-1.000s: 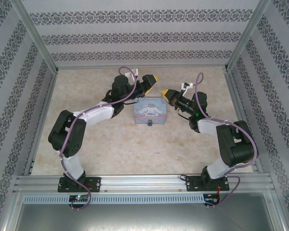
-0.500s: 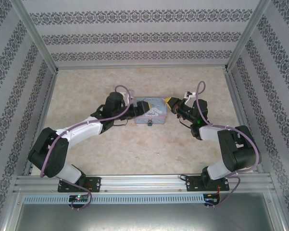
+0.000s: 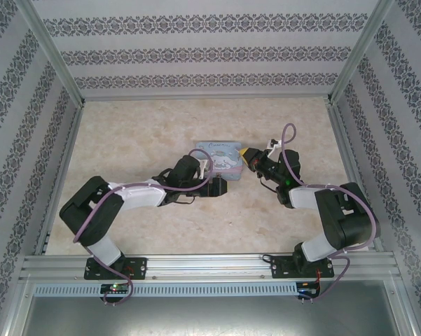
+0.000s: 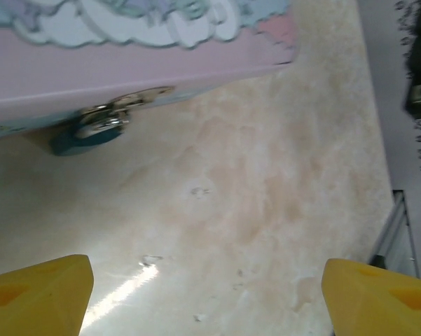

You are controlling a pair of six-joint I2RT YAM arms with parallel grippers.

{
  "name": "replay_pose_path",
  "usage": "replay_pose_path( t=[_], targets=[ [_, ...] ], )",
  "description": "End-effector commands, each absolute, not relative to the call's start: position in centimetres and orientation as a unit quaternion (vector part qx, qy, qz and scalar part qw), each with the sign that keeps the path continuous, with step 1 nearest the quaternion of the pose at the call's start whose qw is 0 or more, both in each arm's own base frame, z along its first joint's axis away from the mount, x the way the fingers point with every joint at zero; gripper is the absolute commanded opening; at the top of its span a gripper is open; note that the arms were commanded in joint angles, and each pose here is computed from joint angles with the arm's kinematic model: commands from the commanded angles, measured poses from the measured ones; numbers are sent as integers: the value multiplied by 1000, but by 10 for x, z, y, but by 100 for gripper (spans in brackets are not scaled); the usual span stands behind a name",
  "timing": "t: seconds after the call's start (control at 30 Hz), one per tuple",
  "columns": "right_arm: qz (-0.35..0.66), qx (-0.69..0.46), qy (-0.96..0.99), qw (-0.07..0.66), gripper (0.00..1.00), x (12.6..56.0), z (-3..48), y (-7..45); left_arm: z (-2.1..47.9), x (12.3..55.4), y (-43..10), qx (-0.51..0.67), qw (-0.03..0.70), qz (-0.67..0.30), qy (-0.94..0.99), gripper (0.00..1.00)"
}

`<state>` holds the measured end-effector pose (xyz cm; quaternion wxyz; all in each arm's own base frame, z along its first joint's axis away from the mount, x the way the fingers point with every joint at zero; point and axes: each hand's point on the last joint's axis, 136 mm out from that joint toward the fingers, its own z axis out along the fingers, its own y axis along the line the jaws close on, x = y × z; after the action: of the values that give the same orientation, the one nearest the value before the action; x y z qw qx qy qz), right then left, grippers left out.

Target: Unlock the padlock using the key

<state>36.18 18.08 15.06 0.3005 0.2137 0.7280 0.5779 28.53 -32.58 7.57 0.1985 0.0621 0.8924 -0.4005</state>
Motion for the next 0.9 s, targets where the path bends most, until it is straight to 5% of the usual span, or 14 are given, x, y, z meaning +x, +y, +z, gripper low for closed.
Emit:
replay_pose_path(
  t=[0.0, 0.87],
  targets=[
    [579, 195, 727, 314, 0, 366, 152, 187, 81, 299, -336, 85, 240, -399, 881, 85],
    [604, 218, 704, 303, 0, 409, 135, 193, 49, 343, -335, 148, 318, -298, 888, 80]
  ],
)
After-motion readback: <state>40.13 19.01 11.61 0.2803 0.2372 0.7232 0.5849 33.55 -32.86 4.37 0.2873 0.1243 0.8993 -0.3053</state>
